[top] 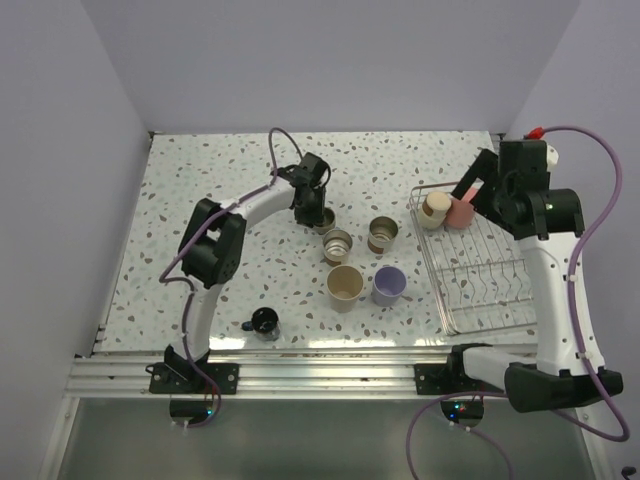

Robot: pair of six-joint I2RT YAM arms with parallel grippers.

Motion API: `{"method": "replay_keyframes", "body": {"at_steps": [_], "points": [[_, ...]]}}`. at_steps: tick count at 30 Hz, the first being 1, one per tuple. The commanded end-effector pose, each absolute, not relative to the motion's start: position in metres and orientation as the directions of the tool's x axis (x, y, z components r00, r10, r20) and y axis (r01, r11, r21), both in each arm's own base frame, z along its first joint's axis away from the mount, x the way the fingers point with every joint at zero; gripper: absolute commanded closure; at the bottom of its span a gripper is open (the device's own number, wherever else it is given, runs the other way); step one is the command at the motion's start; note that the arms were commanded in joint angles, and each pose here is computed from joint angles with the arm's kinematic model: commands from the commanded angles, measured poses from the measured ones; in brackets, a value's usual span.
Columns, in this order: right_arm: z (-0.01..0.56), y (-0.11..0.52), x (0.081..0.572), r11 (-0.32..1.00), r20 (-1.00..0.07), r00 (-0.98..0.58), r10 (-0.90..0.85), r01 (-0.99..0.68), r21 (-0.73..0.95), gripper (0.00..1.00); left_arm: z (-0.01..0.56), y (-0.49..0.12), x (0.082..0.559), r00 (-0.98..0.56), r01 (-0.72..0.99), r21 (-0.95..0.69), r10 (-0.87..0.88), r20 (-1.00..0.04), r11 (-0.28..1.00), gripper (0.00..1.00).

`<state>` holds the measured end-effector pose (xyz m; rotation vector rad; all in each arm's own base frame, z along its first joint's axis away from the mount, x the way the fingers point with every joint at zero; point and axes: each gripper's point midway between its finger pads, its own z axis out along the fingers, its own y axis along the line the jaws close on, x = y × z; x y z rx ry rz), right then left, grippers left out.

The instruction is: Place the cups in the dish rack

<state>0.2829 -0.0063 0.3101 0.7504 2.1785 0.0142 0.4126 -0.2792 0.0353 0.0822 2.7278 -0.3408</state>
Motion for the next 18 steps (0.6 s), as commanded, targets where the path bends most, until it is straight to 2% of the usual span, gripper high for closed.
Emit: {"method": "replay_keyframes", "body": {"at_steps": [1, 4, 6, 13, 17, 18], "points": [[0.31, -0.001, 0.279, 0.839, -0.694, -0.511, 0.508, 0.477, 0.263, 0.02, 0.048, -0.293, 0.425, -0.906, 0.093, -0.246, -0.02, -0.423, 0.965, 0.78], [0.31, 0.003, 0.28, 0.843, -0.691, -0.515, 0.507, 0.466, 0.271, 0.02, 0.059, -0.293, 0.435, -0.895, 0.078, -0.239, -0.038, -0.445, 0.968, 0.95], [0.312, 0.005, 0.283, 0.845, -0.691, -0.515, 0.507, 0.457, 0.279, 0.02, 0.068, -0.295, 0.44, -0.887, 0.08, -0.237, -0.039, -0.46, 0.968, 1.0], [0.326, 0.028, 0.298, 0.843, -0.667, -0.519, 0.535, 0.38, 0.381, 0.02, 0.131, -0.291, 0.463, -0.833, 0.078, -0.268, -0.085, -0.547, 0.96, 1.0], [0.353, 0.074, 0.324, 0.805, -0.635, -0.533, 0.559, 0.166, 0.569, 0.02, 0.178, -0.296, 0.468, -0.791, 0.135, -0.376, -0.128, -0.598, 0.917, 1.0], [0.356, 0.097, 0.326, 0.753, -0.574, -0.584, 0.574, 0.101, 0.65, 0.02, 0.189, -0.296, 0.47, -0.777, 0.153, -0.4, -0.14, -0.613, 0.904, 1.0]]}}
